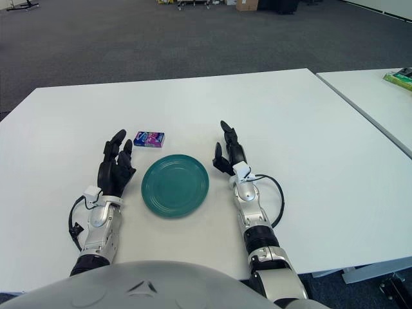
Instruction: Put the gum into the plate.
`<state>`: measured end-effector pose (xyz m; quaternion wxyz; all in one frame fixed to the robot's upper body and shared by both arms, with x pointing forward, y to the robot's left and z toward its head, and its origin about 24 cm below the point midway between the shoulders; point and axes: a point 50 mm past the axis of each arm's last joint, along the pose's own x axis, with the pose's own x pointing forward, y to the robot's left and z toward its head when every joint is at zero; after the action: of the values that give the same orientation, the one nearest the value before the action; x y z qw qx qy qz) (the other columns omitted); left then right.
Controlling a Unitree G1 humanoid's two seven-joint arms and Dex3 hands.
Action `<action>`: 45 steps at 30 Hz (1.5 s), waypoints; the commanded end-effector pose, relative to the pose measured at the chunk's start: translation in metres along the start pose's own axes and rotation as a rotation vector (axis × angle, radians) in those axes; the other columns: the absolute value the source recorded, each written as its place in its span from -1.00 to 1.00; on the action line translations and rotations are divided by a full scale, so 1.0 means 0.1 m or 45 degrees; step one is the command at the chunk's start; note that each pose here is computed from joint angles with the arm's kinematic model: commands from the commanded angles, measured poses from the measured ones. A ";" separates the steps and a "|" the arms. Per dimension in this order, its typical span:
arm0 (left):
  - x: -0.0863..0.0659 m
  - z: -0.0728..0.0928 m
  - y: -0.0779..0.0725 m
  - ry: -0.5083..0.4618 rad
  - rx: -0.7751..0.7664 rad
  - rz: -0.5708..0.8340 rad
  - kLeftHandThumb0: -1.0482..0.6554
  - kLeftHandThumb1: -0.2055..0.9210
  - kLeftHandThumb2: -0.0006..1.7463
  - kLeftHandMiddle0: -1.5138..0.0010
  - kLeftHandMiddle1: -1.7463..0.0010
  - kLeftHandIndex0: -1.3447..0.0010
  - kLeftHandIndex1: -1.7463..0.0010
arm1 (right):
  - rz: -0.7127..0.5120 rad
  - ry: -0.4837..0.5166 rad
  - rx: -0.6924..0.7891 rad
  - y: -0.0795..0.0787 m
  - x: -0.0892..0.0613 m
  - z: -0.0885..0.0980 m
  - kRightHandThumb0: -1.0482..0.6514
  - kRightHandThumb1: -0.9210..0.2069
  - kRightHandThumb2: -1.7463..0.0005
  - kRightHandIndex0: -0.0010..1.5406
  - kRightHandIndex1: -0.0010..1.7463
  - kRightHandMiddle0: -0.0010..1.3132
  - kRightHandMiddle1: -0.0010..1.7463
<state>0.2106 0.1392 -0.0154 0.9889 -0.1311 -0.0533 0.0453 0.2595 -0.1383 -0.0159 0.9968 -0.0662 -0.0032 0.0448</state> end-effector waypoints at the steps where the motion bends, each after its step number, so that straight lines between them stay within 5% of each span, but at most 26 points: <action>1: -0.28 -0.25 -0.03 0.147 -0.084 0.096 -0.66 1.00 0.01 0.57 0.98 1.00 0.22 | 0.009 0.284 0.032 0.11 -0.38 -0.43 -0.63 -1.00 -0.13 -0.87 -0.99 -1.00 -0.65; 7: -0.26 -0.17 -0.08 0.116 -0.101 0.091 -0.66 1.00 0.00 0.57 0.99 0.99 0.19 | 0.005 0.287 0.022 0.11 -0.37 -0.43 -0.63 -1.00 -0.13 -0.87 -0.99 -1.00 -0.63; 17: -0.07 0.26 -0.23 -0.037 -0.141 0.077 -0.64 1.00 -0.02 0.56 0.99 0.99 0.17 | 0.013 0.299 0.020 0.12 -0.35 -0.44 -0.64 -1.00 -0.12 -0.88 -1.00 -1.00 -0.64; 21: 0.20 0.49 -0.26 -0.164 -0.044 0.074 -0.64 1.00 -0.04 0.56 0.99 0.97 0.15 | 0.022 0.310 0.018 0.13 -0.33 -0.44 -0.66 -1.00 -0.12 -0.89 -1.00 -1.00 -0.65; 26: 0.86 0.52 -0.13 -0.195 0.299 0.026 -0.67 1.00 -0.11 0.54 0.99 0.93 0.13 | 0.000 0.322 0.041 0.16 -0.30 -0.44 -0.67 -1.00 -0.09 -0.85 -0.99 -1.00 -0.60; 31: 1.30 0.56 0.01 -0.127 0.662 -0.121 -0.76 1.00 -0.19 0.54 0.99 0.91 0.11 | -0.031 0.319 0.061 0.18 -0.29 -0.44 -0.67 -1.00 -0.06 -0.79 -0.97 -1.00 -0.55; 34: 1.38 0.55 0.06 -0.135 1.111 -0.256 -0.87 1.00 -0.22 0.56 0.99 0.88 0.10 | -0.049 0.315 0.069 0.18 -0.28 -0.45 -0.66 -1.00 -0.05 -0.76 -0.97 -1.00 -0.53; 39: 1.45 0.46 0.01 -0.124 1.551 -0.436 -0.95 1.00 -0.29 0.62 1.00 0.87 0.04 | -0.069 0.306 0.061 0.17 -0.30 -0.46 -0.63 -1.00 -0.04 -0.76 -0.98 -1.00 -0.52; 45: 1.50 0.40 -0.05 -0.130 1.793 -0.551 -0.99 1.00 -0.40 0.68 1.00 0.84 -0.04 | -0.070 0.295 0.031 0.16 -0.32 -0.47 -0.61 -1.00 -0.05 -0.79 -0.99 -1.00 -0.56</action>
<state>0.3432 0.1499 0.0387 0.9077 0.4024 -0.0865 -0.0821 0.2671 -0.1346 -0.0092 0.9980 -0.0572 -0.0233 0.0155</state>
